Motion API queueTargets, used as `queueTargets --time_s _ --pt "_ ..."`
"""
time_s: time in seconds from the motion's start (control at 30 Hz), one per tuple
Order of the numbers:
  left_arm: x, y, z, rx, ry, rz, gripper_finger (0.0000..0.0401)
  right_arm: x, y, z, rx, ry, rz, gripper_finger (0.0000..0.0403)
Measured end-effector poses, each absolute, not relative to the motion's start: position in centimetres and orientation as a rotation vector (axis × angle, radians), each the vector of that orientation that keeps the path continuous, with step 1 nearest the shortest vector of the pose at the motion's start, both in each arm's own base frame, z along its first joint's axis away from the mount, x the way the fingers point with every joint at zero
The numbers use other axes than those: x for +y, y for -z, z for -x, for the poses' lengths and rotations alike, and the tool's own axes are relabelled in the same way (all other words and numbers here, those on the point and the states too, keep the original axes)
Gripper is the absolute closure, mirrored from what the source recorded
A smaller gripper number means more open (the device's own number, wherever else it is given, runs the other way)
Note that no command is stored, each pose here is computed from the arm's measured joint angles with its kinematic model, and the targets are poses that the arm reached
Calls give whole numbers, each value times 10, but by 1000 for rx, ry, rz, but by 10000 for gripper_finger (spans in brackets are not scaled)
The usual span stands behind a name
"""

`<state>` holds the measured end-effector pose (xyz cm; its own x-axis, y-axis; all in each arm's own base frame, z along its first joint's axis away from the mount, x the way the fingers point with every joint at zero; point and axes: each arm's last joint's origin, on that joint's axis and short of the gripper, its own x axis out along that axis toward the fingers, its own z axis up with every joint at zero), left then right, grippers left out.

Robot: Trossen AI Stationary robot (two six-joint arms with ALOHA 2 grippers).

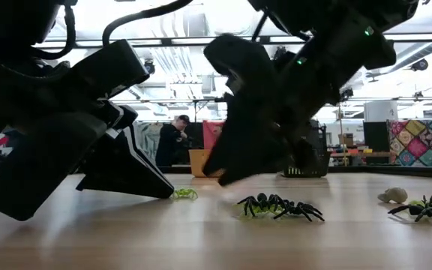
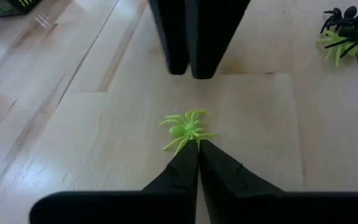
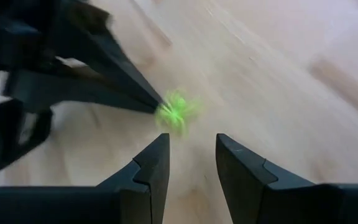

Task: Sort Halloween decoration
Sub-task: Put the green spider toy into the black bin

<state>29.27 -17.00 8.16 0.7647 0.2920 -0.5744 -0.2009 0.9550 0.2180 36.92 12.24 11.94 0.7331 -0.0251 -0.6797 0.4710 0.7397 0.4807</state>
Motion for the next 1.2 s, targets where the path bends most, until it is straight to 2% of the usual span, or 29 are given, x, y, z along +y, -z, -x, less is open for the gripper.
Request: queueTargets --time_s 0.07,0.3,0.4,0.5,0.83,1.0,1.2 --pt "-170 -82 -293 648 -269 -147 401 123 -122 -371 677 259 -596 284" --pt "-170 -83 -292 650 -262 -151 401 125 -121 -371 710 60 -45 284" --pt "-170 -83 -292 652 -261 -151 401 126 -115 -371 733 -4 79 283" --pt "-170 -83 -292 653 -262 -152 401 126 -107 -373 734 -32 87 267" --pt "-170 -83 -292 653 -262 -151 401 124 -96 -379 707 -14 66 178" --pt "-170 -83 -292 652 -262 -150 401 120 -91 -382 703 -8 41 172" --pt "-170 -83 -292 653 -263 -150 401 116 -90 -383 704 -5 32 191"
